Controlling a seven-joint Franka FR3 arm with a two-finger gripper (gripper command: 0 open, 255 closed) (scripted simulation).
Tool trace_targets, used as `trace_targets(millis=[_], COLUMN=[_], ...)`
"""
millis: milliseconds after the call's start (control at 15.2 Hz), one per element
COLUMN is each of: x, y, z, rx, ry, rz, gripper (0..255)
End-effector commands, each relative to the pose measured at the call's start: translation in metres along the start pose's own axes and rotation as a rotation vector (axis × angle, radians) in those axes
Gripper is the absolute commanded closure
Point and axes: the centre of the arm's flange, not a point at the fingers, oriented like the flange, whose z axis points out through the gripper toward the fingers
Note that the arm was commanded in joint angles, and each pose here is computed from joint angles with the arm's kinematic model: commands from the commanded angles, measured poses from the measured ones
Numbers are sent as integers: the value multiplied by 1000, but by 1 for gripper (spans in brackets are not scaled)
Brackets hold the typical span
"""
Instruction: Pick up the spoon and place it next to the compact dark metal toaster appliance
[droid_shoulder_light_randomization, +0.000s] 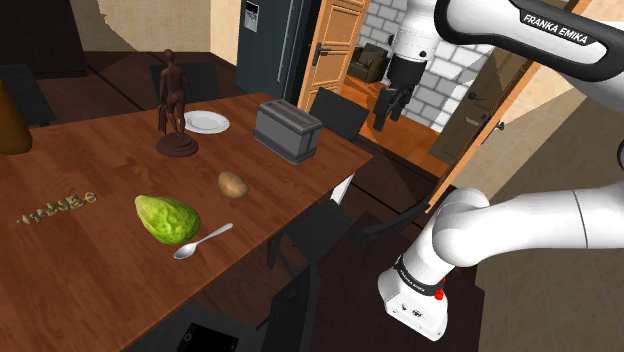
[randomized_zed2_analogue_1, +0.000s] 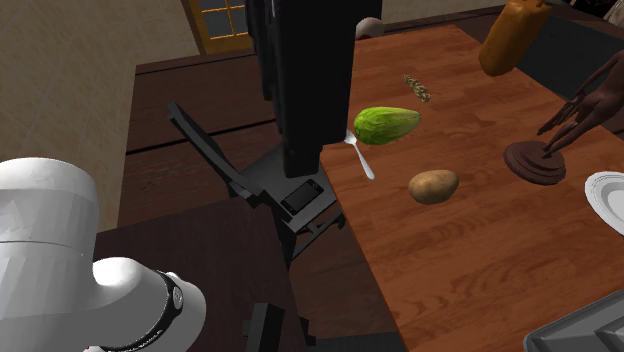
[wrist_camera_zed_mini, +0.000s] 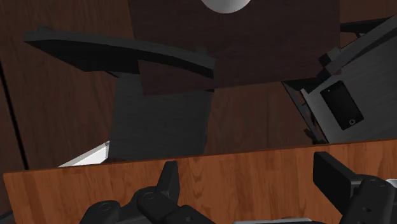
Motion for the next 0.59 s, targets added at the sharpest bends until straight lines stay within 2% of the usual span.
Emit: trace_targets(millis=[0, 528], x=[0, 7], y=[0, -65], z=[0, 74], rx=[0, 60], ry=[0, -4], rz=[0, 252], gripper=[0, 0])
